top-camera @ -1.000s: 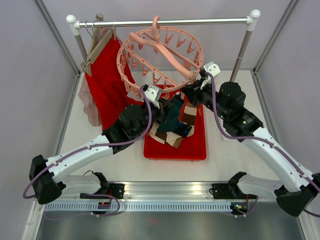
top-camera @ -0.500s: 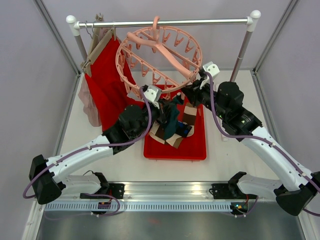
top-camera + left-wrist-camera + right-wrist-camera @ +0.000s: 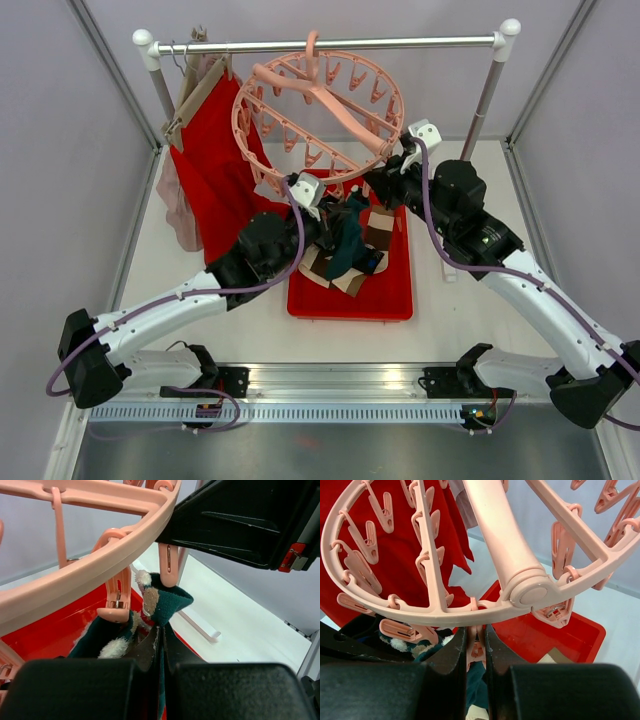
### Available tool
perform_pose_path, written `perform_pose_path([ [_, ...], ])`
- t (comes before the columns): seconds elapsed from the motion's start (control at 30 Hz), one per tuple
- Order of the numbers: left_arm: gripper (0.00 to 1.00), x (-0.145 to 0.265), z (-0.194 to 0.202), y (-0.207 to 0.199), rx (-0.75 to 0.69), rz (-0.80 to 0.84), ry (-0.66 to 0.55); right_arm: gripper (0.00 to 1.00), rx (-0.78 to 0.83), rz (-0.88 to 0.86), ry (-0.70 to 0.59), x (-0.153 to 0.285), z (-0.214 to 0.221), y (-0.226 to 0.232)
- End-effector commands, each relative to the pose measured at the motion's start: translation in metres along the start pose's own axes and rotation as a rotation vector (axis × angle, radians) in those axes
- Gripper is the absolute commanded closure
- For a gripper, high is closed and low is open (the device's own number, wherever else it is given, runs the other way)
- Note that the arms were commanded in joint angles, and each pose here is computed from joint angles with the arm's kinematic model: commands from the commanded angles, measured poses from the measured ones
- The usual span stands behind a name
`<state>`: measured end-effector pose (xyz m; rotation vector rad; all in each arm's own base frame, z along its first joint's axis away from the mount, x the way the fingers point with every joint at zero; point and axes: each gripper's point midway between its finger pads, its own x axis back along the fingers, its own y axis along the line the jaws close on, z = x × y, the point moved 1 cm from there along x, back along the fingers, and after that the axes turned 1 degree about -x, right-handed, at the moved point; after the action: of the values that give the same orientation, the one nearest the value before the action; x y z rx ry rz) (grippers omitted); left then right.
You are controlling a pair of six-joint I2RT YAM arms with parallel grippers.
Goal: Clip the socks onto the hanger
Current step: Clamp the sock onto the hanger.
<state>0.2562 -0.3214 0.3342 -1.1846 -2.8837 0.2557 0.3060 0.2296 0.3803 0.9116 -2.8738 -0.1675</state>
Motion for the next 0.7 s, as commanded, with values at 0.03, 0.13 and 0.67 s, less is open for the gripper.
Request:
perform_pose_path([
  [0.03, 0.98, -0.006, -0.019, -0.014, 0.031, 0.046, -0.061, 1.00, -0.024, -0.013, -0.057, 0.003, -0.023, 0.005],
  [0.13, 0.98, -0.011, -0.016, -0.015, 0.030, 0.043, -0.052, 1.00, -0.026, -0.014, -0.060, 0.005, -0.025, 0.006],
  [0.67, 0.98, -0.022, -0.011, -0.011, 0.032, -0.002, -0.054, 1.00, -0.017, 0.004, -0.061, 0.012, -0.029, 0.003],
])
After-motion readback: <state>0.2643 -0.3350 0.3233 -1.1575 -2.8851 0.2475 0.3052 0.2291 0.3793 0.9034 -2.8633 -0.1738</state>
